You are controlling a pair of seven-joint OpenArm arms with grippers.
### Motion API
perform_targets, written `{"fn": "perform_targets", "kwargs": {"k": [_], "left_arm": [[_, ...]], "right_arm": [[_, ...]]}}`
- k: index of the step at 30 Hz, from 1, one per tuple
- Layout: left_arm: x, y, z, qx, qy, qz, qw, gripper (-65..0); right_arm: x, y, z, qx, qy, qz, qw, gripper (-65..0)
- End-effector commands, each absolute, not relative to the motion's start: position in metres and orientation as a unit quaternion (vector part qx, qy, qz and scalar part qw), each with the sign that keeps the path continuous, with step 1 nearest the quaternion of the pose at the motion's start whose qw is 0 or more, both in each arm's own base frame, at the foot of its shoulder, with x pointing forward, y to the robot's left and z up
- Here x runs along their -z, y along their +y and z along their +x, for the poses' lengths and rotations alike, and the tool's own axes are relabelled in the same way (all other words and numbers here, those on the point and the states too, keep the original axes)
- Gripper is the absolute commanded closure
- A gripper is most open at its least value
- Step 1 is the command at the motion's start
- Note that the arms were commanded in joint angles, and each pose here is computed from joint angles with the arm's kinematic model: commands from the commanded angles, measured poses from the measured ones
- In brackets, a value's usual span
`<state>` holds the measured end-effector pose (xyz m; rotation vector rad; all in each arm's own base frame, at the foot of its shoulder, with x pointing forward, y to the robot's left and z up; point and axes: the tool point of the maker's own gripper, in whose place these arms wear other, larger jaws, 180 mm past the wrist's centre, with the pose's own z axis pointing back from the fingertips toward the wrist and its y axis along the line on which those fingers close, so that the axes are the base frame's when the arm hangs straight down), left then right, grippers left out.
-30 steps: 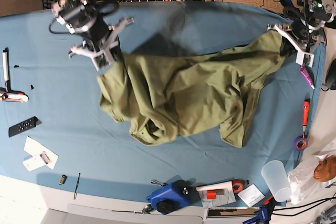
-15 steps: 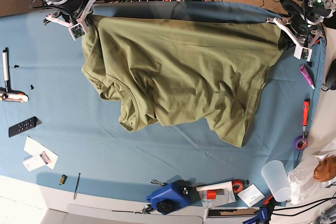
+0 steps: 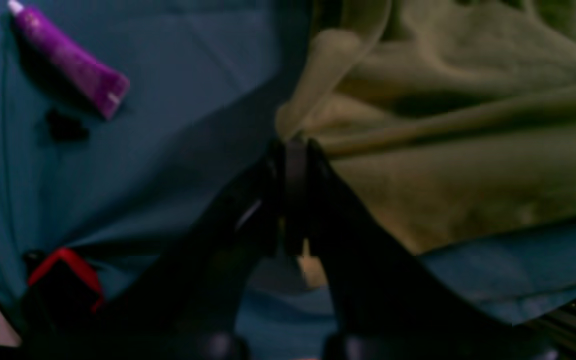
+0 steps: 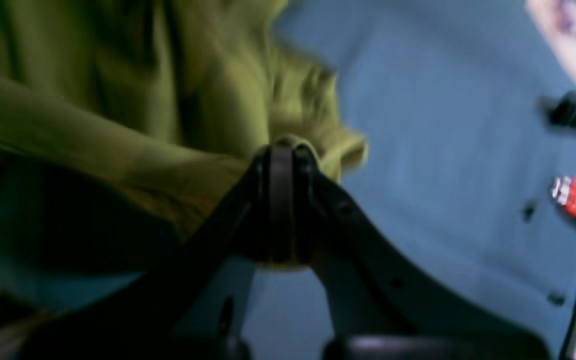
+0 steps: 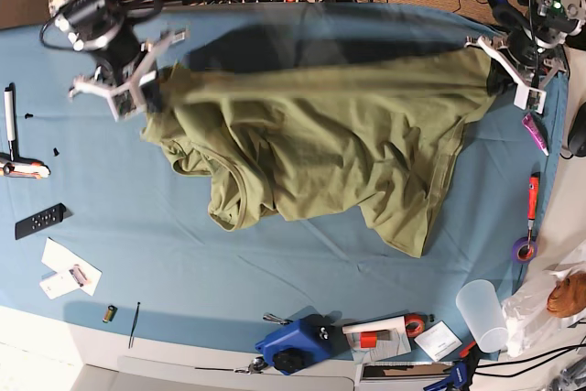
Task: Layout the t-shirt on the table in an organized manner, then fold the t-shirt properly
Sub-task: 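Pull the grasped edge away from the left gripper to spread the shirt, then lift the shirt with both grippers and lay it flat on the table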
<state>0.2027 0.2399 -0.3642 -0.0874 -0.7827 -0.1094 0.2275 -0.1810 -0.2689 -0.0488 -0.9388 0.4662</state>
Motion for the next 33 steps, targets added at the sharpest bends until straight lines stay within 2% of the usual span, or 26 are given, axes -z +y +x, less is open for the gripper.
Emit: {"fn": "perform_targets", "kwargs": {"k": [1,6,12,18,27,33], "left_arm": [[0.356,0.246,0.207,0.061,-0.394,-0.028,0.917,0.0],[0.355,0.265,0.208,0.035,-0.393,0.016,0.919,0.0],[0.319,0.284,0.235,0.027,-0.462,0.033,0.886,0.0],[0.279,0.301,0.255,-0.012,-0.525,0.009,0.851,0.0],[0.211,0.269,0.263,0.1,-0.595,-0.027,0.797,0.0],[0.16,0.245,0.256,0.165,-0.633,0.01,0.756,0.0]], "right_arm": [[0.258,-0.178,0.232,-0.226,-0.466,-0.019,0.855,0.0],[0.244,-0.163,0.241,-0.265,-0.495,0.002,0.828,0.0],[0.196,-0.161,0.28,-0.265,-0.572,-0.017,0.776,0.0],[0.156,-0.162,0.303,-0.254,-0.629,-0.033,0.734,0.0],[0.105,-0.157,0.324,-0.238,-0.693,-0.038,0.68,0.0],[0.076,-0.145,0.33,-0.221,-0.731,-0.007,0.646,0.0]]}}
